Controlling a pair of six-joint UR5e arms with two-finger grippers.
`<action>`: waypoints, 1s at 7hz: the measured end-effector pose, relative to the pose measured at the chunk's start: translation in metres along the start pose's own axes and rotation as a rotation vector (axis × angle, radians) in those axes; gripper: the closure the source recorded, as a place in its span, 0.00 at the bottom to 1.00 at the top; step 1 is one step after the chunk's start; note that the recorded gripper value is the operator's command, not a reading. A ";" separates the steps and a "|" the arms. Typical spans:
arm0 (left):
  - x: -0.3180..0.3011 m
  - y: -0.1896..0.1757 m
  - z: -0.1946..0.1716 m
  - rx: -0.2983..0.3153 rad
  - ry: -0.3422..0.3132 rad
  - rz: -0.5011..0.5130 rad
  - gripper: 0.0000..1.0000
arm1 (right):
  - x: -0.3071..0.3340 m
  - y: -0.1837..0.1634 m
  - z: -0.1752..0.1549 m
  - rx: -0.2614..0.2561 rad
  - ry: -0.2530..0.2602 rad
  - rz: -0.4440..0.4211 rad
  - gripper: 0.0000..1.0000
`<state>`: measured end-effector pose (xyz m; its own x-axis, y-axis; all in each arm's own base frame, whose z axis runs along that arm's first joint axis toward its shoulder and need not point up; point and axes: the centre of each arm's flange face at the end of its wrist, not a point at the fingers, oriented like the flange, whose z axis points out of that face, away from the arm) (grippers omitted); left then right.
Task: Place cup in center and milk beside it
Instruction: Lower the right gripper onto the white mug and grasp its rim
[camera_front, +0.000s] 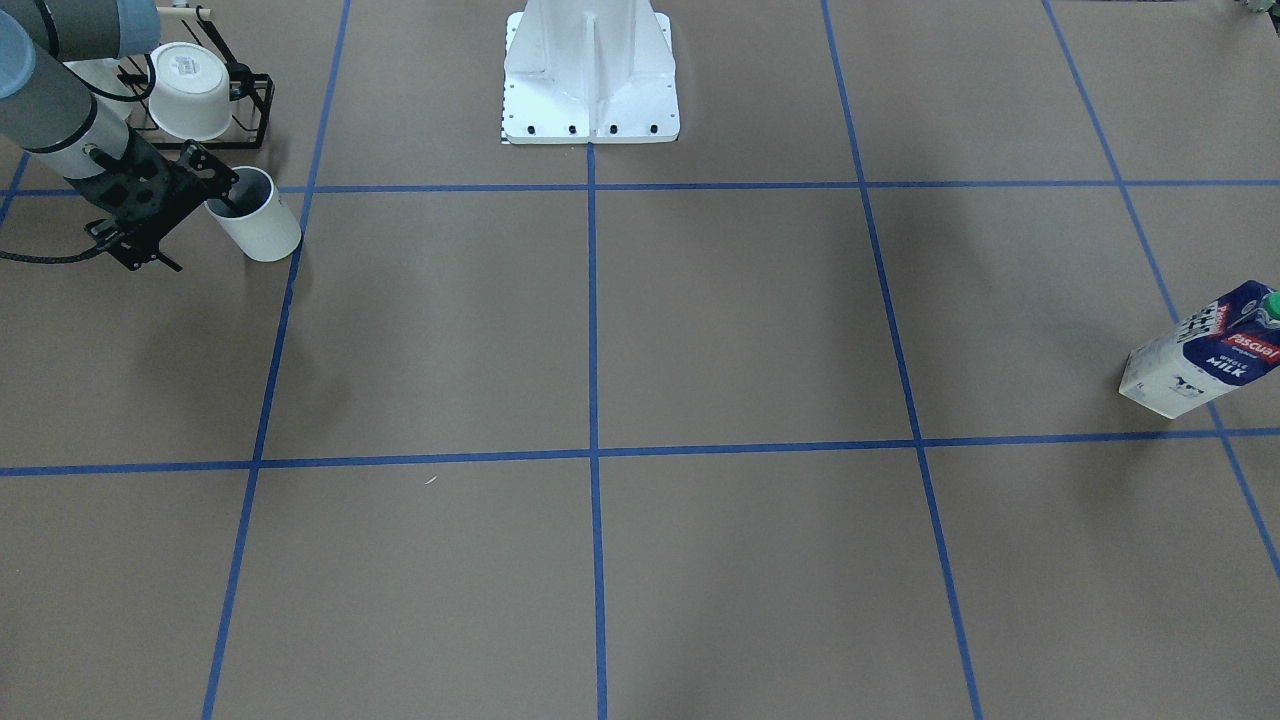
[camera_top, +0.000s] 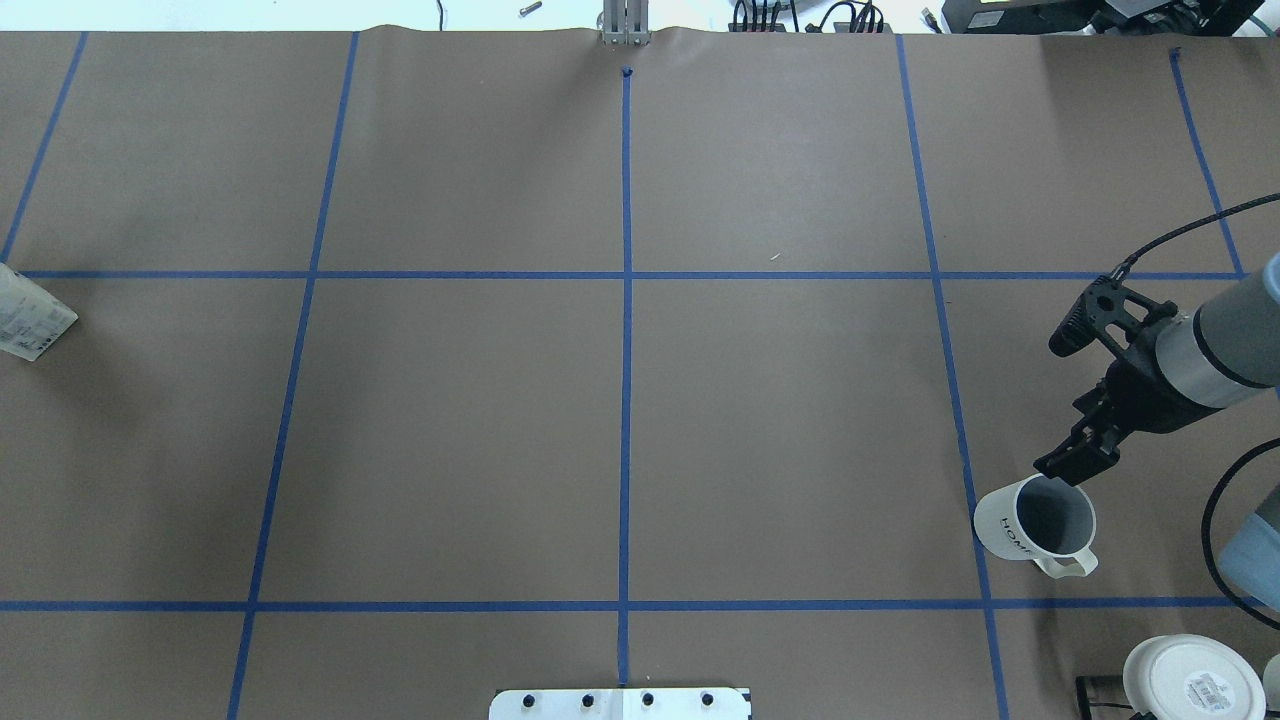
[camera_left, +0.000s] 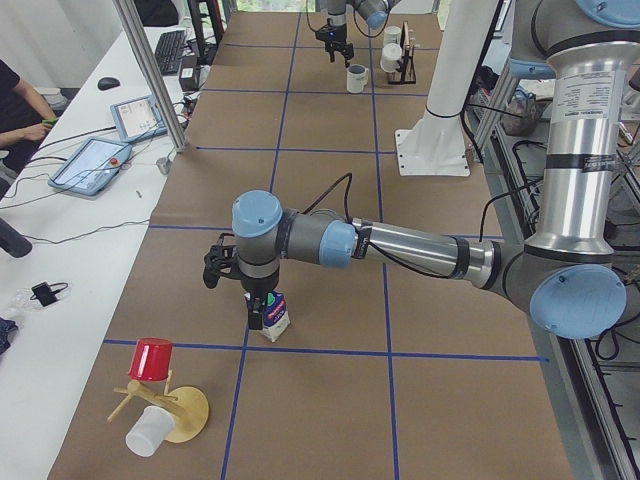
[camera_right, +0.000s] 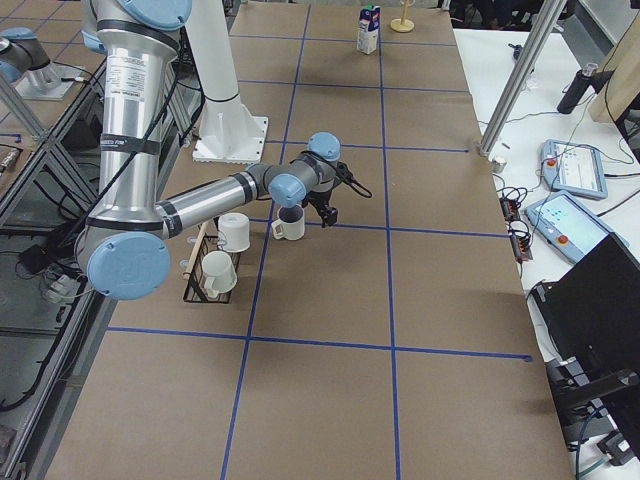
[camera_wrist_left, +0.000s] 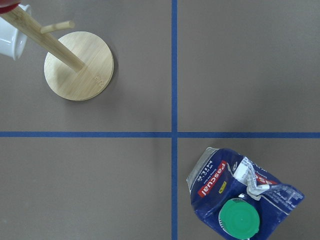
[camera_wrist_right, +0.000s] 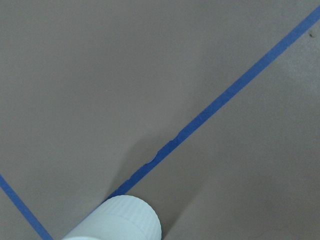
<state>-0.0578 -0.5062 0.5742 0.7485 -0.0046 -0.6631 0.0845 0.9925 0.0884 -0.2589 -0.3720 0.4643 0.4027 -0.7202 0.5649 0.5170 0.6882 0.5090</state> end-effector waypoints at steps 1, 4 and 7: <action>0.000 0.000 0.000 0.000 0.000 -0.002 0.01 | -0.002 0.005 0.005 -0.015 -0.005 -0.001 0.00; 0.000 0.000 0.000 0.000 0.000 -0.002 0.01 | -0.010 0.010 0.016 -0.043 -0.025 -0.011 0.57; 0.002 -0.003 -0.001 0.002 0.001 -0.001 0.01 | -0.014 0.012 0.022 -0.056 -0.029 -0.018 1.00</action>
<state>-0.0576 -0.5088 0.5717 0.7476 -0.0057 -0.6641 0.0868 0.9922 0.0892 -0.2751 -0.3523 0.4767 0.3713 -0.7291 0.5749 0.5655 0.6686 0.4828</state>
